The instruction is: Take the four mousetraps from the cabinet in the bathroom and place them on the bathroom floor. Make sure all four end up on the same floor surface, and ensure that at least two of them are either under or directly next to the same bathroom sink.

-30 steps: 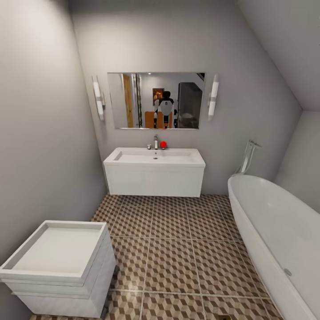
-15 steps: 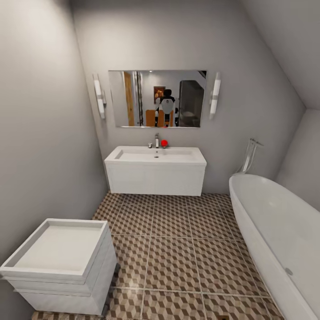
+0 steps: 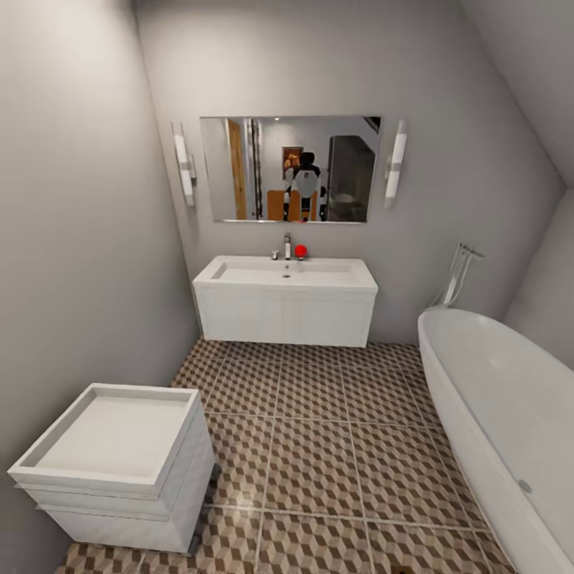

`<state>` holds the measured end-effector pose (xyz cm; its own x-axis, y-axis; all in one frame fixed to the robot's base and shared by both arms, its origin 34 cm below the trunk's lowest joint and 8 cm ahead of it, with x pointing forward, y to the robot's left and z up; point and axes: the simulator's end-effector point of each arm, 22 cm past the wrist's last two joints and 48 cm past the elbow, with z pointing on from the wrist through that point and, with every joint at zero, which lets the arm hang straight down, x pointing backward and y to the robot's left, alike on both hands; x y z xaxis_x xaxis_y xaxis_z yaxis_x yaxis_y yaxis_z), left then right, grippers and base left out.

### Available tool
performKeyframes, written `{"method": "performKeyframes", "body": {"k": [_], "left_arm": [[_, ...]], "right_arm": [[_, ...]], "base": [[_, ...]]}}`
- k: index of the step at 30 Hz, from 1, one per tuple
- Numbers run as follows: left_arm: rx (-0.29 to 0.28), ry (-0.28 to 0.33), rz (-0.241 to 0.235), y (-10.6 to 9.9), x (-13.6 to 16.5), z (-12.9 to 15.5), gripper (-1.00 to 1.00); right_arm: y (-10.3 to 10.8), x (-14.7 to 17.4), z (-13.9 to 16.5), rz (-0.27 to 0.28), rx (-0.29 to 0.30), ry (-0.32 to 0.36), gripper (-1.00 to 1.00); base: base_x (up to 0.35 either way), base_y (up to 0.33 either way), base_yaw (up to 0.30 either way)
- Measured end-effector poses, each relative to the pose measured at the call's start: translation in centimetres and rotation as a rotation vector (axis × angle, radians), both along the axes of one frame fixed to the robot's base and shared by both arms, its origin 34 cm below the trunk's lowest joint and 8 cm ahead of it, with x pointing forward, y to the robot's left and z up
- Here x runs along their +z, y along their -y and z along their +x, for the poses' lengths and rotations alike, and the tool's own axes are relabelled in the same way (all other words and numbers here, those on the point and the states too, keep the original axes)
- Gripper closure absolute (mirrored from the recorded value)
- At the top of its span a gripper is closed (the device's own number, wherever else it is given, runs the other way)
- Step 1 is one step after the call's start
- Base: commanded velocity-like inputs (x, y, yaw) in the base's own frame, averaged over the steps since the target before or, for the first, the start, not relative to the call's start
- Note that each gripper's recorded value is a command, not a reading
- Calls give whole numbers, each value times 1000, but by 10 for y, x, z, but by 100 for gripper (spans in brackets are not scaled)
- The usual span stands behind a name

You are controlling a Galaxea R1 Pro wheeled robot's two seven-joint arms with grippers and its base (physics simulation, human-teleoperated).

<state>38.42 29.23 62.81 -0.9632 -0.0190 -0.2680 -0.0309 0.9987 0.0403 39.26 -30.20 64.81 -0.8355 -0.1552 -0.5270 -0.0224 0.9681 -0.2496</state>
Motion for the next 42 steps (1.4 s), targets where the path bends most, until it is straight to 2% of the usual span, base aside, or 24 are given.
{"method": "performKeyframes", "body": {"k": [5,16,25,42], "left_arm": [[-4,-7,-8,4,-2,-2,100],[-5,-13,-8,4,-4,-4,100],[-4,-15,-8,4,-4,-5,100],[-4,-14,-7,3,-4,-5,100]], "right_arm": [[2,-2,-3,-3,-3,-8,100],[3,-4,-6,0,-11,-13,100],[7,-6,-12,-12,-6,-32,100],[3,-6,-13,-8,-6,-34,100]], "base": [[0,0,-55],[0,0,-255],[6,0,-34],[297,0,0]]}}
